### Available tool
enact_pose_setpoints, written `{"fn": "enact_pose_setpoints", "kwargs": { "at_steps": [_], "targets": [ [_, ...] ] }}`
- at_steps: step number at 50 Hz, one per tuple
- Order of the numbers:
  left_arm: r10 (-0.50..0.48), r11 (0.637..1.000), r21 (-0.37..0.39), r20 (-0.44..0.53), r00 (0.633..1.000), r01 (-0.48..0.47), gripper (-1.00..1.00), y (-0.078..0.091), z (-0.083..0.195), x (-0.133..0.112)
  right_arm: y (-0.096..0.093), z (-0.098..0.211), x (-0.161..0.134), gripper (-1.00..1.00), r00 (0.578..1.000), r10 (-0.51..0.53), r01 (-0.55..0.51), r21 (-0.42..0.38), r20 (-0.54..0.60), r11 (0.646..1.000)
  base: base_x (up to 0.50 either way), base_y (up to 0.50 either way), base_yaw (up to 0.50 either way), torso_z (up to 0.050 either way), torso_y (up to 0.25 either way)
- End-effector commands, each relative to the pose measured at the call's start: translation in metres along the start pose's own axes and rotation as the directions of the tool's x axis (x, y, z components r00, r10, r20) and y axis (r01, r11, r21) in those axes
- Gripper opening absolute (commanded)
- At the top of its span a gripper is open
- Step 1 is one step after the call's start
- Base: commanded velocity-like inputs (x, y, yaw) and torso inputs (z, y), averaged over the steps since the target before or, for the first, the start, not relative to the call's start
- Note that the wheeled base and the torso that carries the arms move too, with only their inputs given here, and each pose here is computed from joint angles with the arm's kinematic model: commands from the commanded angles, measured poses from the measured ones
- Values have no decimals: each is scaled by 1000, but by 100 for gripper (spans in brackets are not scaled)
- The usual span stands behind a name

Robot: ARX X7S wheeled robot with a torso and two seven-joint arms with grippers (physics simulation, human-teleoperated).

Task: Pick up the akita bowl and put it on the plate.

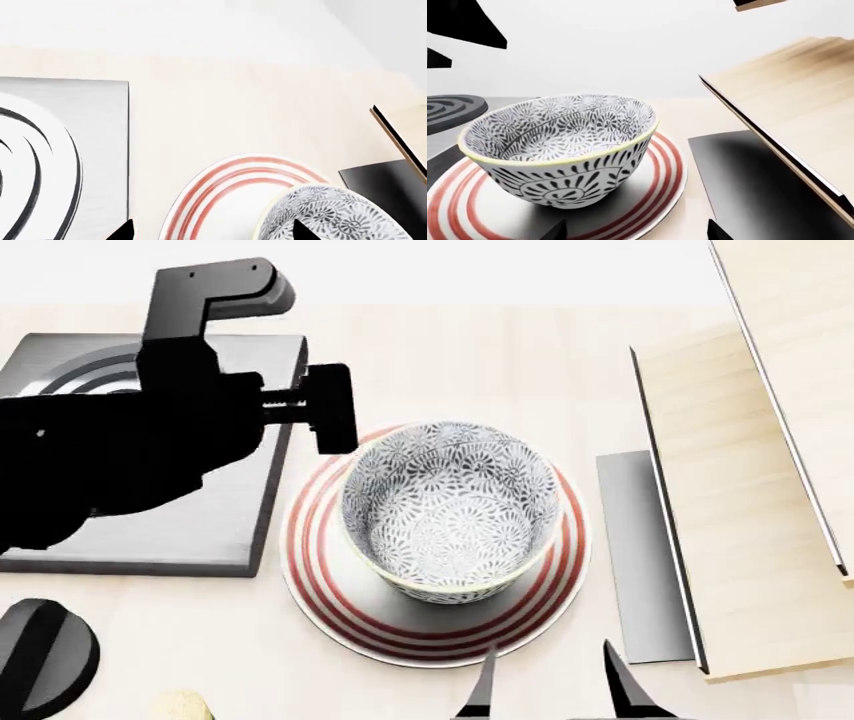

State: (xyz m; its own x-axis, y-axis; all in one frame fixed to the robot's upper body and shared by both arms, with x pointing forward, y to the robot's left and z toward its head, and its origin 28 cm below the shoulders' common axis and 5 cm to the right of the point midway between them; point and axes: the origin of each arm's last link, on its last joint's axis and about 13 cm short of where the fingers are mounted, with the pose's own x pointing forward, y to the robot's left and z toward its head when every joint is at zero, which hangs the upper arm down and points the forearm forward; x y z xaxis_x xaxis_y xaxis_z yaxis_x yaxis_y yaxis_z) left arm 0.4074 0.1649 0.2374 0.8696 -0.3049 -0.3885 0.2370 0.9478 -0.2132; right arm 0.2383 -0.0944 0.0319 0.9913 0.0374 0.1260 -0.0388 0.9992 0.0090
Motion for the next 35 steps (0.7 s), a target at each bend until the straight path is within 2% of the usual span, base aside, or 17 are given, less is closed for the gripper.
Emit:
{"fn": "enact_pose_setpoints", "kwargs": {
  "at_steps": [1,3,4,8,9,17,25,35],
  "targets": [
    [14,999,47,175,984,-22,100,1,20,-60,3,2,-2,100,1000,14,-14,-7,4,1000,0,0,0,0,0],
    [27,998,53,208,978,-39,100,2,21,-71,3,2,-3,100,1000,16,-15,-8,7,1000,0,0,0,0,0],
    [5,998,54,215,977,-17,100,2,23,-76,3,3,-3,100,1000,15,-15,-8,8,1000,0,0,0,0,0],
    [51,996,59,282,958,-70,100,7,30,-94,2,4,-3,100,1000,14,-14,-10,10,1000,0,0,0,0,0],
    [46,997,41,292,955,-60,100,10,32,-100,2,5,-2,100,1000,12,-12,-10,11,1000,0,0,0,0,0],
    [88,989,77,361,929,-124,100,18,28,-125,2,6,-1,100,1000,12,-12,-19,16,1000,0,0,0,0,0],
    [134,980,80,427,894,-184,100,34,3,-148,0,18,2,100,999,1,1,-41,46,999,0,0,0,0,0],
    [191,964,69,497,847,-258,100,54,-32,-163,-8,43,3,100,992,-38,48,-80,119,996,0,0,0,0,0]
  ]
}}
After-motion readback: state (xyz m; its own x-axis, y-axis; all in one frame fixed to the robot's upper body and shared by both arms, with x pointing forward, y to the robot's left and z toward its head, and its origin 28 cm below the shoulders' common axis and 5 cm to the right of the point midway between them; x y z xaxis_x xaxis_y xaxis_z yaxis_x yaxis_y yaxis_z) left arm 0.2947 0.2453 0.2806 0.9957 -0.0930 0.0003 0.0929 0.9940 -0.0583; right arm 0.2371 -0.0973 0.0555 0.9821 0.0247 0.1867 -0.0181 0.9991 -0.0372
